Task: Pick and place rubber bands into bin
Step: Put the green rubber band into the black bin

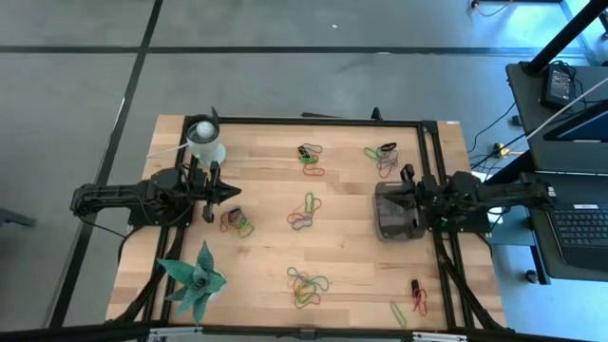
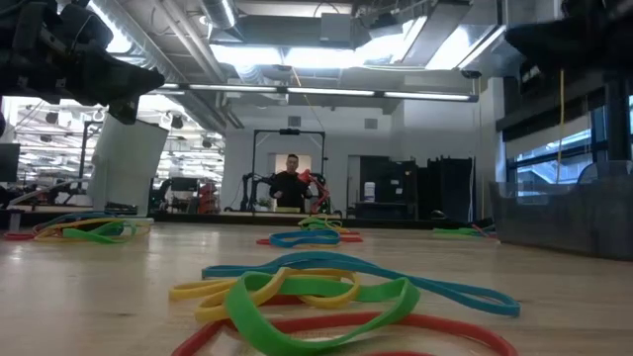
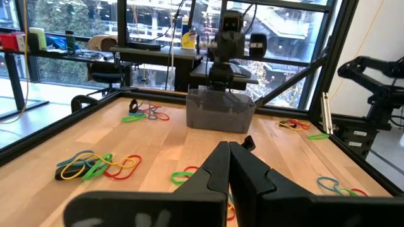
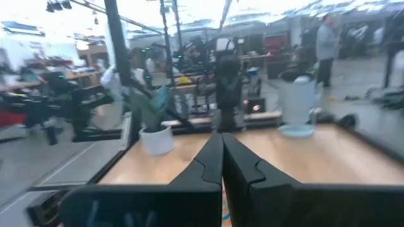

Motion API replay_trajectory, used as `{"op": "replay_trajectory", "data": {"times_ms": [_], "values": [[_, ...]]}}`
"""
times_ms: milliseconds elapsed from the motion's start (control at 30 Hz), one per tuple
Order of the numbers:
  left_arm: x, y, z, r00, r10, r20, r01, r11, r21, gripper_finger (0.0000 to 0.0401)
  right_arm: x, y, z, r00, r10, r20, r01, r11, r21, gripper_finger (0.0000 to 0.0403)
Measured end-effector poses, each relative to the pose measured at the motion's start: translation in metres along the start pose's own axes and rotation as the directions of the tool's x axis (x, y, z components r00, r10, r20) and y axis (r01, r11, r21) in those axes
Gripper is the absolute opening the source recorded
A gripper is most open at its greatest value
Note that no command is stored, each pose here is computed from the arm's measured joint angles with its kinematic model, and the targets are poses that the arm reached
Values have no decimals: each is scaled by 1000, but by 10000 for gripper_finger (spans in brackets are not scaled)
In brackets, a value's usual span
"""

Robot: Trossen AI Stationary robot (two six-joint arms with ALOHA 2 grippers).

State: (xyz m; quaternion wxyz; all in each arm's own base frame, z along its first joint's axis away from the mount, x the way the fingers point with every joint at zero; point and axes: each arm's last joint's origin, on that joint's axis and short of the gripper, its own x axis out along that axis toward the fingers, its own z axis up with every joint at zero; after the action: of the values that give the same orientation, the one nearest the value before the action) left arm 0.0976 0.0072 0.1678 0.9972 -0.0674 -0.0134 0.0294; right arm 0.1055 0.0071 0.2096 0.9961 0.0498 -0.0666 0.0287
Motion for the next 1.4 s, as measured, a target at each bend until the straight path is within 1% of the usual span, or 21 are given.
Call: {"op": "replay_trajectory", "data": {"times_ms": [133,267,400,533,600,667,767,933,1067,1200,1300,1400], "values": [[0,0,0,1000,0,0,0,1000,0,1,13,0,29,993,-120,-2,120,991,-64,2],[0,0,0,1000,0,0,0,1000,0,1,37,-1,55,973,-227,-29,222,968,-114,1],[0,0,0,1000,0,0,0,1000,0,1,71,-1,74,943,-323,-79,311,941,-136,1],[0,0,0,1000,0,0,0,1000,0,1,112,-7,85,903,-385,-190,354,918,-178,0],[0,0,0,1000,0,0,0,1000,0,1,134,-15,89,866,-421,-269,383,906,-182,0],[0,0,0,1000,0,0,0,1000,0,1,155,-24,91,817,-451,-358,413,892,-182,0],[0,0,0,1000,0,0,0,1000,0,1,185,-38,93,749,-444,-491,416,893,-174,0],[0,0,0,1000,0,0,0,1000,0,1,229,-62,93,628,-412,-660,429,891,-148,1],[0,0,0,1000,0,0,0,1000,0,1,258,-78,91,560,-390,-731,429,891,-147,11],[0,0,0,1000,0,0,0,1000,0,1,281,-94,83,493,-394,-775,446,880,-164,28],[0,0,0,1000,0,0,0,1000,0,1,290,-103,76,424,-391,-817,454,872,-182,42],[0,0,0,1000,0,0,0,1000,0,1,295,-110,61,331,-377,-865,461,864,-201,55]]}}
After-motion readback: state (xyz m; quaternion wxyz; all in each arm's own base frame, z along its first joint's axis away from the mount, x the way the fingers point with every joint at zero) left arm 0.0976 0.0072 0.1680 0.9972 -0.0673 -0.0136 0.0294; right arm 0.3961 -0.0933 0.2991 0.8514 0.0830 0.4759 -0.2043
